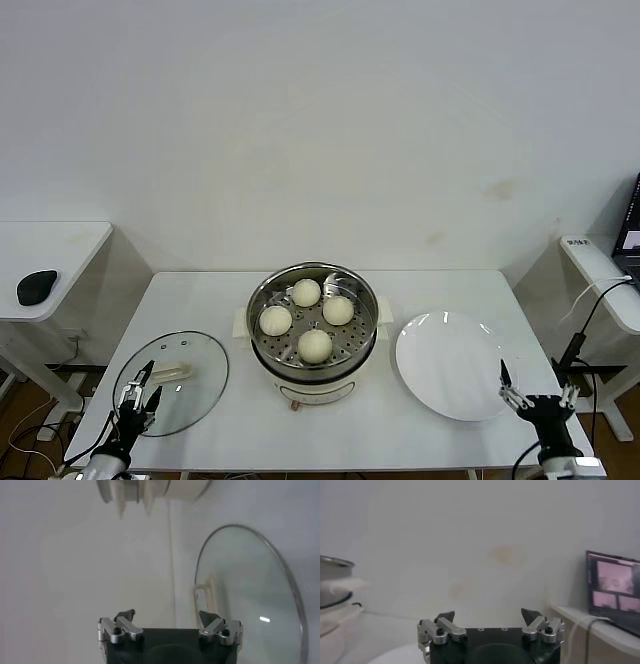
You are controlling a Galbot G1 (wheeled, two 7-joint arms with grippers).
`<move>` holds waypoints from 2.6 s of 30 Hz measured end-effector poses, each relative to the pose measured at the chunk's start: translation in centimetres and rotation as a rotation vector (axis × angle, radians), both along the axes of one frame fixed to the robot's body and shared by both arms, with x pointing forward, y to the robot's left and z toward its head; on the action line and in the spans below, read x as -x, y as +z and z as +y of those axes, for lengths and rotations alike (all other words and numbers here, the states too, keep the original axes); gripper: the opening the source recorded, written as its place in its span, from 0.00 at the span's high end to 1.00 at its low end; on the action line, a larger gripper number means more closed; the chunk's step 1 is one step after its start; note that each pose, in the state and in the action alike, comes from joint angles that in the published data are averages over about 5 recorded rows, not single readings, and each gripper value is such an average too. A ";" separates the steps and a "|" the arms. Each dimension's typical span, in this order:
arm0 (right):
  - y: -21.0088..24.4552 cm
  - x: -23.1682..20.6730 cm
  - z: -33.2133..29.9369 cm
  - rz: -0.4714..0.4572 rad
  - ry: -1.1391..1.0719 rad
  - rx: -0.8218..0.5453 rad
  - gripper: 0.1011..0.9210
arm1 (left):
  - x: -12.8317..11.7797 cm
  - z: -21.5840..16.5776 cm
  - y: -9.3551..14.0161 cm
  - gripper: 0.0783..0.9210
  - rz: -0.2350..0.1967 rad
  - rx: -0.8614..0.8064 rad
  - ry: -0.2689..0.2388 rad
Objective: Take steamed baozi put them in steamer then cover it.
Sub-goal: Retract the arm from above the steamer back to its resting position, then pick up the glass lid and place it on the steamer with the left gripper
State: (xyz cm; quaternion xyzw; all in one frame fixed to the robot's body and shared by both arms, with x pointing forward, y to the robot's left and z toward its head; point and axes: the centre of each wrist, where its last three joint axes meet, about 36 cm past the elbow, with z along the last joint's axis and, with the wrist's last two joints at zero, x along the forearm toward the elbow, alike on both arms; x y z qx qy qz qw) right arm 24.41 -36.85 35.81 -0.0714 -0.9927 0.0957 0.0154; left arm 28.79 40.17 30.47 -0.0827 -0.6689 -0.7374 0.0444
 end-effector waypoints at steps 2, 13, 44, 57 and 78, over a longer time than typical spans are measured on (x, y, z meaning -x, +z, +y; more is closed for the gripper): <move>-0.1 0.6 -0.1 0.008 -0.013 0.004 0.12 | -0.9 0.1 -0.4 0.12 0.001 -0.006 -0.004; -1.1 2.4 0.2 0.044 -0.049 0.014 0.12 | -5.3 2.0 -1.8 0.12 0.006 -0.030 0.010; -2.9 2.9 0.5 0.096 -0.050 0.022 0.12 | -8.9 3.0 -3.8 0.75 0.026 0.039 0.066; -3.3 2.4 0.3 0.104 -0.035 0.024 0.12 | -8.4 2.7 -4.7 0.92 -0.030 0.086 0.077; -3.3 1.8 0.4 0.097 0.017 0.063 0.12 | -3.9 3.0 3.4 0.92 -0.159 0.064 0.143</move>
